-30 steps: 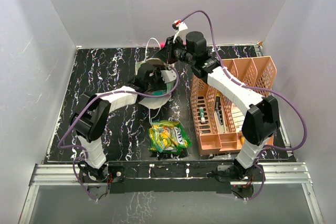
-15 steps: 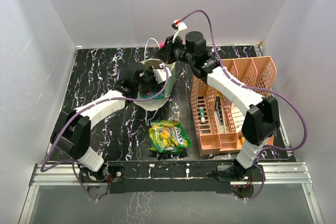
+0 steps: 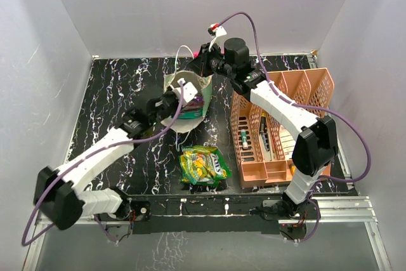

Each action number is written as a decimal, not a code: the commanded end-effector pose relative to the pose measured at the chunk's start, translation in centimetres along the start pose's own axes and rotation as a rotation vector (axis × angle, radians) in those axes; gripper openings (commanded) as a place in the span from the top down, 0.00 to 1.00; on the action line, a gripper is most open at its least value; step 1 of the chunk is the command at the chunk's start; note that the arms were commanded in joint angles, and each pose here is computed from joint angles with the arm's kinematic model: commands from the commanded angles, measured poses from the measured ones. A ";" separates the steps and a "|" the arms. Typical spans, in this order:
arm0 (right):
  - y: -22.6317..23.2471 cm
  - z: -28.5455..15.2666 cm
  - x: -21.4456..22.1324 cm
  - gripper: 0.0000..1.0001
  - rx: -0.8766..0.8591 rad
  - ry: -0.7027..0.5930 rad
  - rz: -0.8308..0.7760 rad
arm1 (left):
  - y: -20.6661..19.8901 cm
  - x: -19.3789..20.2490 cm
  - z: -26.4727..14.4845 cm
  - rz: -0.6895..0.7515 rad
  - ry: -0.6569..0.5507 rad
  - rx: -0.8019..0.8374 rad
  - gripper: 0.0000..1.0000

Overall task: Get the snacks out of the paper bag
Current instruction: Take out the snack from the paper bag, then place the snack at the center of the board.

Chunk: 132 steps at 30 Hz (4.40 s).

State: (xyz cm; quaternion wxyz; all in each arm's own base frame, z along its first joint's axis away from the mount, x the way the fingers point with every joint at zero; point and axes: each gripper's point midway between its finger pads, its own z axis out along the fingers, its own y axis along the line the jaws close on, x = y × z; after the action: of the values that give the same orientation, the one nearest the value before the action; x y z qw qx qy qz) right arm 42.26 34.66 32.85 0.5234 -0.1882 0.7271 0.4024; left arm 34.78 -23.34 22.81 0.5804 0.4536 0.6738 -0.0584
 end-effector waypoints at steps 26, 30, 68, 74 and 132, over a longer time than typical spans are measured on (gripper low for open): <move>1.7 -1.2 -4.9 0.93 -0.018 -0.157 -0.010 | -10.0 -13.4 -11.6 -1.650 -0.005 0.520 1.00; 1.8 -1.3 -5.0 0.93 -0.020 -0.154 -0.012 | -11.6 -12.6 -10.7 -1.754 0.019 0.544 1.00; 1.3 -1.2 -3.8 0.93 -0.010 -0.132 -0.009 | -17.0 10.3 -11.0 -1.927 0.371 -0.221 1.00; 1.1 -1.1 -3.5 0.93 -0.008 -0.126 -0.007 | -18.1 11.7 -10.6 -1.862 0.438 -0.229 1.00; 0.9 -0.9 -2.9 0.93 -0.010 -0.119 -0.004 | -19.5 9.2 -10.3 -1.716 0.403 -0.017 0.71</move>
State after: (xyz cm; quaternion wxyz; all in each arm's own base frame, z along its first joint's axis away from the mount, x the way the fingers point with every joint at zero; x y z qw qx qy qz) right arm 42.60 34.59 31.82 0.5224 -0.1656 0.7311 0.4064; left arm 14.95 -24.01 9.70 0.2050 -0.2041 0.8724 -0.3939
